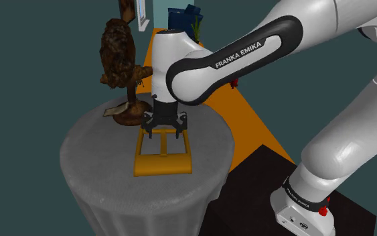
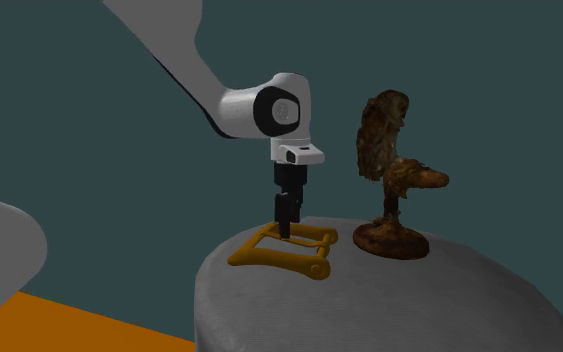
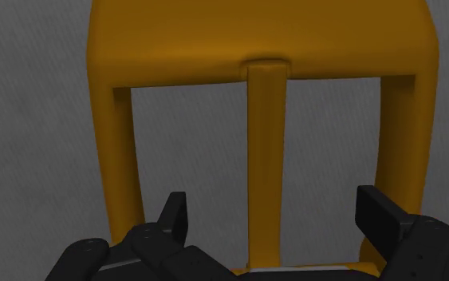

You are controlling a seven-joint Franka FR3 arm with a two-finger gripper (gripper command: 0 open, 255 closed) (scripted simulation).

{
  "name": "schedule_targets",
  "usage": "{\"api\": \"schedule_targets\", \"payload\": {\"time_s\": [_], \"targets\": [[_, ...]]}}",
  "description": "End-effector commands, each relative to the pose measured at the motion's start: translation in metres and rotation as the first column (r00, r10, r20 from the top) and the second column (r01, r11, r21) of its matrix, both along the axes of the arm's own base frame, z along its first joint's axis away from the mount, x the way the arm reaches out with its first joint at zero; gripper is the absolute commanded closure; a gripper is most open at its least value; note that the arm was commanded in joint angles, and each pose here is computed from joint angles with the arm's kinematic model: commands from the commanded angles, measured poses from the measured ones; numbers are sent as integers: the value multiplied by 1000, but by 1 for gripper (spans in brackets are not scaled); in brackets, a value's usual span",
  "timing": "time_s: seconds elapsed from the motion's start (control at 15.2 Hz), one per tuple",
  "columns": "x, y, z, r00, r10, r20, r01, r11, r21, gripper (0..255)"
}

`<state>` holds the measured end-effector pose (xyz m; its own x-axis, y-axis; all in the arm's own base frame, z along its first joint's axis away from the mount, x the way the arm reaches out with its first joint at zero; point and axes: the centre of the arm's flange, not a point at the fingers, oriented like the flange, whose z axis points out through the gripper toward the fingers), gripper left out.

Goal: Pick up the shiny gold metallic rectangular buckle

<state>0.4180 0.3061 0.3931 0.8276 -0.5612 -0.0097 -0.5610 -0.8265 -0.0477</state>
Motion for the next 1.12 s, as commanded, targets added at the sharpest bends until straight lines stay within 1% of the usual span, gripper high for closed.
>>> {"api": "schedule_targets", "payload": {"time_s": [0.0,0.2,0.33,0.4,0.92,1.06], "targets": [[0,2,-12,1000,-3,0,3,1000,1,0],[0,2,-28,1000,-3,0,3,1000,1,0],[0,2,-31,1000,-3,0,3,1000,1,0],[1,2,-31,1000,-3,0,3,1000,1,255],[0,2,-31,1000,-3,0,3,1000,1,255],[0,2,-25,1000,-3,0,3,1000,1,255]]}}
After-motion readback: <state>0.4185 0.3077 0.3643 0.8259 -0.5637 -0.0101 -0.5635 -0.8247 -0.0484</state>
